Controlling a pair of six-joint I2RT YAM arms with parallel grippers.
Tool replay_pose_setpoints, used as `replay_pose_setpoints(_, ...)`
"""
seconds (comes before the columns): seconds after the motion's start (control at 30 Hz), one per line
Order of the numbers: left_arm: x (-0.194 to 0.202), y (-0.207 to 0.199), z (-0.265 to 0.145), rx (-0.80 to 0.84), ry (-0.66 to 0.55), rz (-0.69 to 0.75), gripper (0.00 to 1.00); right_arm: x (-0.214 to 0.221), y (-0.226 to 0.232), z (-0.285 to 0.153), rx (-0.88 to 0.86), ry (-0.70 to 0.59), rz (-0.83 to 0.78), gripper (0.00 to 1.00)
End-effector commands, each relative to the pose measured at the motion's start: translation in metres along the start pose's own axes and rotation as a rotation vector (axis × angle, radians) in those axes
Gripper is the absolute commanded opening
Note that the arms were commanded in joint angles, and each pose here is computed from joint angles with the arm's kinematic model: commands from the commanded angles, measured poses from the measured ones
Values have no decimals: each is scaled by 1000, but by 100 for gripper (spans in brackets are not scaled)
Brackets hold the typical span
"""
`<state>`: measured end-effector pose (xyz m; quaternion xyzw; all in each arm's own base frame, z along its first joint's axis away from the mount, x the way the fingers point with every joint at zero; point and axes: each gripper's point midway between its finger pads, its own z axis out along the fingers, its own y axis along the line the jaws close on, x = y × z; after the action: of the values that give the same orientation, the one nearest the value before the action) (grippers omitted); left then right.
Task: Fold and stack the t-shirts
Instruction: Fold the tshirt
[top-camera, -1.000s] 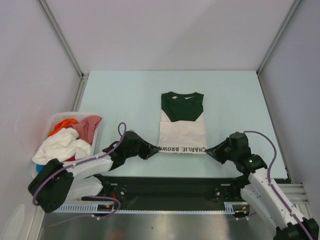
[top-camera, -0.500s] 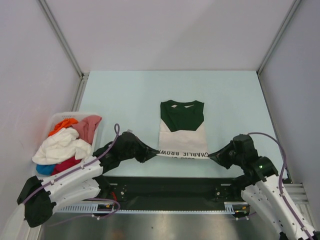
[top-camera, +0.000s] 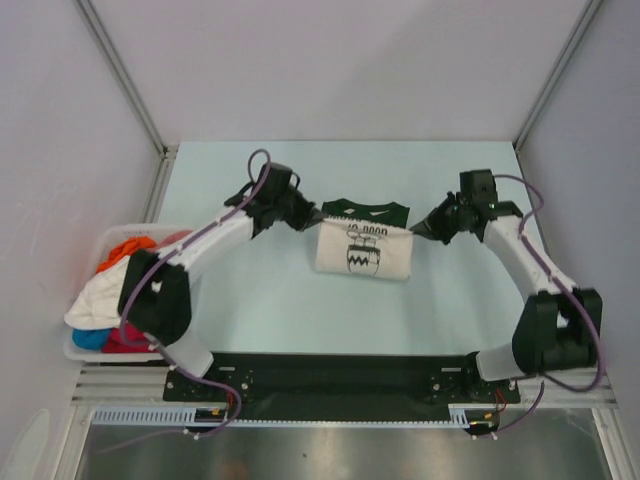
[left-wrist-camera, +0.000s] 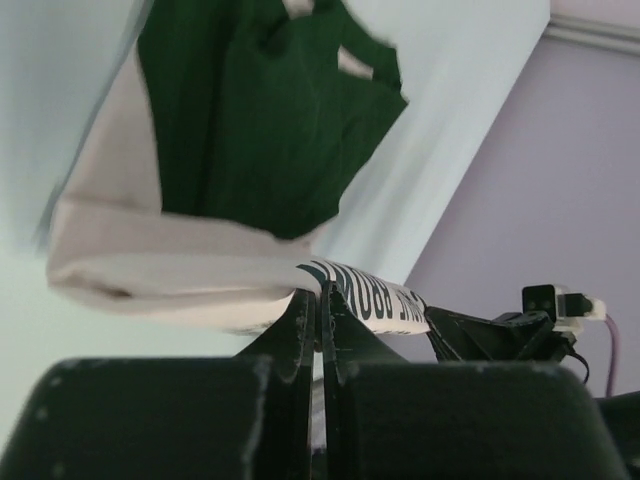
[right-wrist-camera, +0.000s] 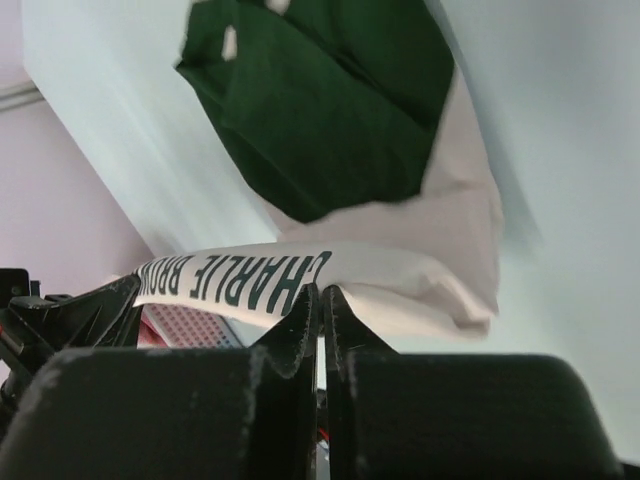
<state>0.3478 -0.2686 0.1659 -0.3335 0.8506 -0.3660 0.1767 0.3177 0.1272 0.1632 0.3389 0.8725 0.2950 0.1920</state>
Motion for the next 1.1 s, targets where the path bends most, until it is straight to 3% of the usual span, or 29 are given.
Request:
replay_pose_setpoints(0.0,-28,-30,16,13,-11,113,0,-37,46,12,-127,-8,-101,0)
replay_pose_setpoints(0.17,-66,-58,43,42,-23,74,0,-76,70,38,-156,15,-100,0)
replay_pose_setpoints(0.33,-89,-59,76,43,-3,27,0,-101,61,74,-134,63,-62,0)
replay_pose_setpoints(0.53,-97,-58,108,61,50,16,0,-124,50,94,-122,62,-36,0)
replay_pose_setpoints(1.07,-129,-40,149,60,41,-14,0,-163,41,156,-137,108,-32,0)
